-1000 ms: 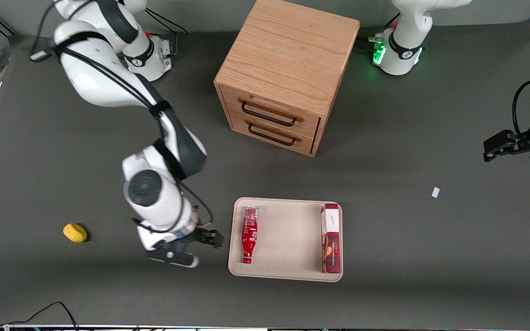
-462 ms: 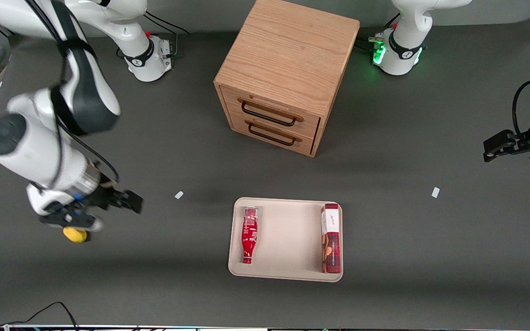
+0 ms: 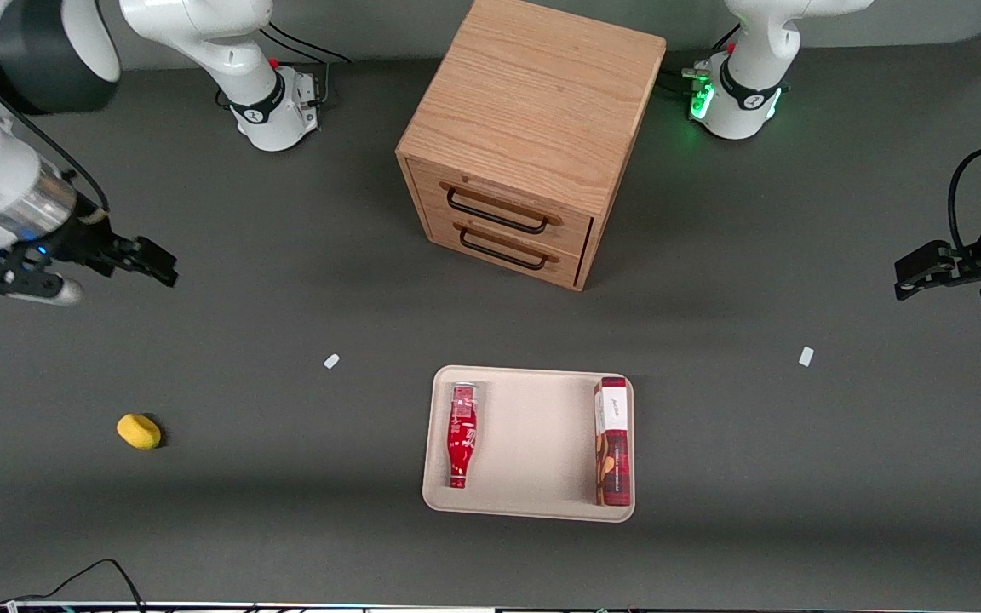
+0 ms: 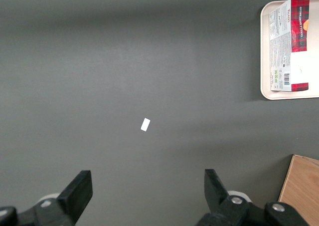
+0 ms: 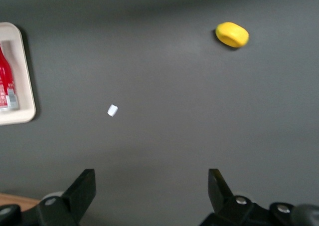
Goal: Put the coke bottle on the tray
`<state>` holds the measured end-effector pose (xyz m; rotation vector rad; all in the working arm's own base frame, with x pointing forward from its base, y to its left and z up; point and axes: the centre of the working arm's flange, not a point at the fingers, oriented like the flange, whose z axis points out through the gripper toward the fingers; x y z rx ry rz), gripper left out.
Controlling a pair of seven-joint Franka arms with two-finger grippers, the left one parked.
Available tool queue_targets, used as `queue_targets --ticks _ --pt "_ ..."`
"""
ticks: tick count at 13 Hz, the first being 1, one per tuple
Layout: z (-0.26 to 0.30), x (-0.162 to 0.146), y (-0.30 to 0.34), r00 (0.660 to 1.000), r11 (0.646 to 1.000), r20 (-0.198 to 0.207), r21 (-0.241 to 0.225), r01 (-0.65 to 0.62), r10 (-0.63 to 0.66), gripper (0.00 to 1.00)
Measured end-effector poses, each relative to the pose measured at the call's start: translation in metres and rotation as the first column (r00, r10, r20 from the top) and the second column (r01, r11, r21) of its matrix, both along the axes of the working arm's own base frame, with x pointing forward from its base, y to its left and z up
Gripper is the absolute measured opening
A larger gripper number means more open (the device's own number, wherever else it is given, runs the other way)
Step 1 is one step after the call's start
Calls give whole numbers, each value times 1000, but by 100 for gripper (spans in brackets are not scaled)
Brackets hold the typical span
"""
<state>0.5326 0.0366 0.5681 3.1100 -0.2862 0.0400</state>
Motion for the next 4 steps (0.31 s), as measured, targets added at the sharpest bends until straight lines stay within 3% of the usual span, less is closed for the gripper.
queue_targets --ticks 4 --pt "18 -11 -39 1000 1000 16 9 -25 25 100"
